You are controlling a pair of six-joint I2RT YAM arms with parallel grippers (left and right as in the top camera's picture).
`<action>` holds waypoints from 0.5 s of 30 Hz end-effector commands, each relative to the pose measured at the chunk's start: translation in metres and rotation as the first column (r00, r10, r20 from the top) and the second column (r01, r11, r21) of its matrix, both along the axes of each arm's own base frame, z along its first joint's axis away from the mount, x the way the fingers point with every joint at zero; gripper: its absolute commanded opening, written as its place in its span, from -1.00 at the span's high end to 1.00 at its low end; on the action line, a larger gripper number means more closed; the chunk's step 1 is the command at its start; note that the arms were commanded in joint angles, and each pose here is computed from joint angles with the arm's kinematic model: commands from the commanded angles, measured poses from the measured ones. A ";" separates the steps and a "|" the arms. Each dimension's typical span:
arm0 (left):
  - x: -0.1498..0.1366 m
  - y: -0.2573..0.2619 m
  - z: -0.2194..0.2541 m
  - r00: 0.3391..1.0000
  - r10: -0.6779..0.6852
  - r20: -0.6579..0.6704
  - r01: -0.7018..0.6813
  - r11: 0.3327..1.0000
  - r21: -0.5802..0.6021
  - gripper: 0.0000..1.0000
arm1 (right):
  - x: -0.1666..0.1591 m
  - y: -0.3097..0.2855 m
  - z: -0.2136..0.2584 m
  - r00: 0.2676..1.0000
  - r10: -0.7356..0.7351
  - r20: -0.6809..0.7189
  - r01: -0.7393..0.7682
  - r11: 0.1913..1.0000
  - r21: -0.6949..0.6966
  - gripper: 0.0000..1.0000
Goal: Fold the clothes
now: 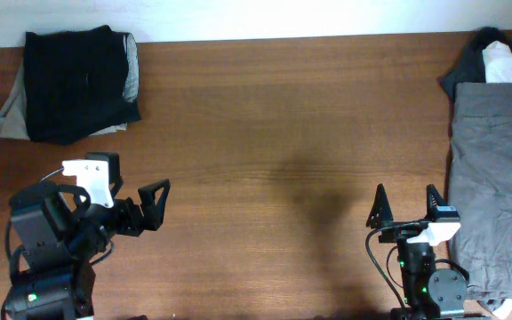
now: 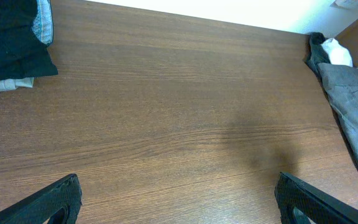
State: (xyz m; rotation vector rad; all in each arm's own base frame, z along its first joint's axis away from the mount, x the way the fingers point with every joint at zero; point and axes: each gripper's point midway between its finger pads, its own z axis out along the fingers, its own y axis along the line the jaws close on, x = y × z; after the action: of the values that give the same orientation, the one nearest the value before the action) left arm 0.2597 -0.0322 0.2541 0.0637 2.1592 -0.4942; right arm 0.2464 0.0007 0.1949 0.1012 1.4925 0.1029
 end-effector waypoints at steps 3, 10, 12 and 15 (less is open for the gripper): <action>0.000 0.000 0.001 1.000 0.002 0.002 -0.002 1.000 -0.004 -0.98 | 0.000 0.000 -0.040 0.988 -0.011 -0.155 -0.001 0.997 -0.075 -0.97; 0.000 0.000 0.001 1.000 0.002 0.002 -0.002 1.000 -0.004 -0.98 | 0.000 0.000 -0.039 0.988 -0.009 -0.153 -0.006 0.995 -0.099 -0.97; 0.000 0.000 0.001 1.000 0.002 0.002 -0.002 1.000 -0.004 -0.98 | 0.000 0.000 -0.039 0.988 -0.009 -0.154 -0.006 0.995 -0.099 -0.97; 0.000 0.000 0.001 1.000 0.002 0.002 -0.002 1.000 -0.004 -0.98 | 0.000 0.000 -0.039 0.988 -0.009 -0.154 -0.006 0.995 -0.099 -0.97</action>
State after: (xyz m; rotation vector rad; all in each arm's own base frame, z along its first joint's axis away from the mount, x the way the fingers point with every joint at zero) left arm 0.2597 -0.0322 0.2541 0.0637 2.1592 -0.4942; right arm 0.2463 0.0001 0.1582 0.0401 1.6438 0.0261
